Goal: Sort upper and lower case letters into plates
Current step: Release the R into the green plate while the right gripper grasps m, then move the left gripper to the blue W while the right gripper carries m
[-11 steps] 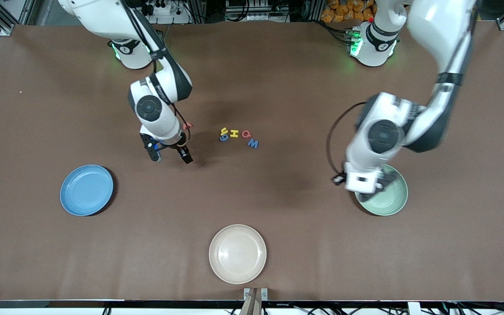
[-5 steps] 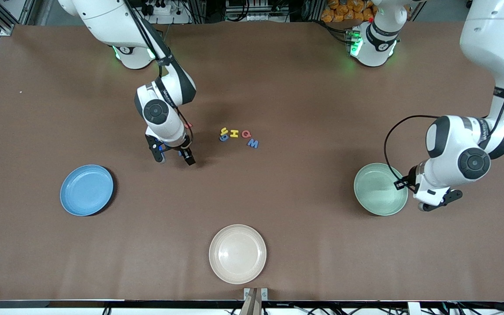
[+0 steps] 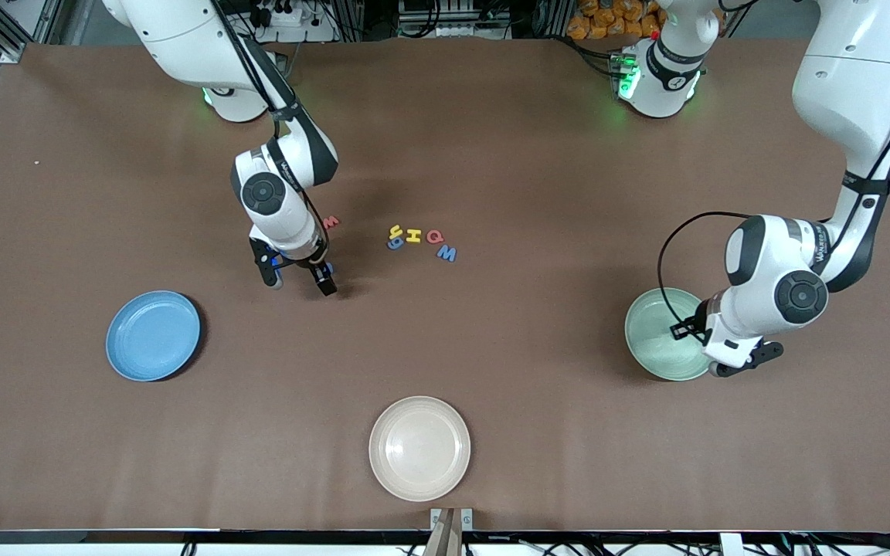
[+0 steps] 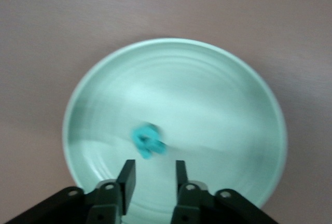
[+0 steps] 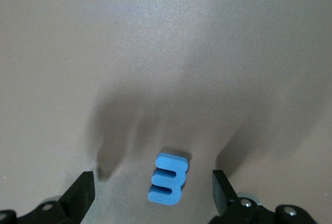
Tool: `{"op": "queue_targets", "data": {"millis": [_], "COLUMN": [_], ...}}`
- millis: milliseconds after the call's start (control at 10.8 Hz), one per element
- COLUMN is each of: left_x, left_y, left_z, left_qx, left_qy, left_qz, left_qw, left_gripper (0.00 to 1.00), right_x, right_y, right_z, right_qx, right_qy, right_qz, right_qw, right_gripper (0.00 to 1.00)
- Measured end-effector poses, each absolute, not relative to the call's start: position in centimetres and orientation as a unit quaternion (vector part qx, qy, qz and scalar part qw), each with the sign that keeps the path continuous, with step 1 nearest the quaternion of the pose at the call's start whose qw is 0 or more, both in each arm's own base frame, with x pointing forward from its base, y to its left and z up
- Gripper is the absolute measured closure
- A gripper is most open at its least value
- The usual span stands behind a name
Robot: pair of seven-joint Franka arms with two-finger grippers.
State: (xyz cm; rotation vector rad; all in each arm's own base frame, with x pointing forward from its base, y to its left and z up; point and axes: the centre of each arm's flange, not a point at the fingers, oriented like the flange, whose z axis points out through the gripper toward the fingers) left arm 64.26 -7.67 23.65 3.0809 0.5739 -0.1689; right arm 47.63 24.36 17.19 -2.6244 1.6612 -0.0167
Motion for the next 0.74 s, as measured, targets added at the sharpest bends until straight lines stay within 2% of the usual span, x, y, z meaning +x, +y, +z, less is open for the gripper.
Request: {"op": "queue_targets", "data": {"millis": [92,184,277,369,461,645,738], "left_x": [64.3,64.4,64.4,64.2,63.7,61.6,60.0], "left_y": [-9.4,-10.9,-12.4,-14.1,-16.7,-24.1,-28.3], "left_z": [24.2,24.9,25.8,26.8,27.8,29.3,29.6], "left_qx": [0.981,0.98,0.981,0.982,0.982,0.975,0.968], "left_qy": [0.189,0.192,0.19,0.184,0.182,0.211,0.242], "left_qz": [-0.051,-0.047,-0.043,-0.041,-0.04,-0.043,-0.045], "left_qw": [0.009,0.015,0.021,0.028,0.037,0.048,0.047], "left_gripper": [0.41,0.32,0.16,0.05,0.0,0.0,0.0], "right_x": [47.6,47.6,47.6,47.6,47.6,47.6,47.6], "right_y": [24.4,24.4,24.4,24.4,24.4,24.4,24.5], "right_z": [17.2,17.2,17.2,17.2,17.2,17.2,17.3], "right_qx": [-0.845,-0.845,-0.845,-0.845,-0.845,-0.845,-0.845], "right_qy": [0.535,0.535,0.535,0.535,0.535,0.534,0.534], "right_qz": [-0.005,-0.005,-0.005,-0.005,-0.005,-0.005,-0.006], "right_qw": [0.018,0.018,0.018,0.018,0.018,0.018,0.019], "right_gripper": [0.0,0.0,0.0,0.0,0.0,0.25,0.42]}}
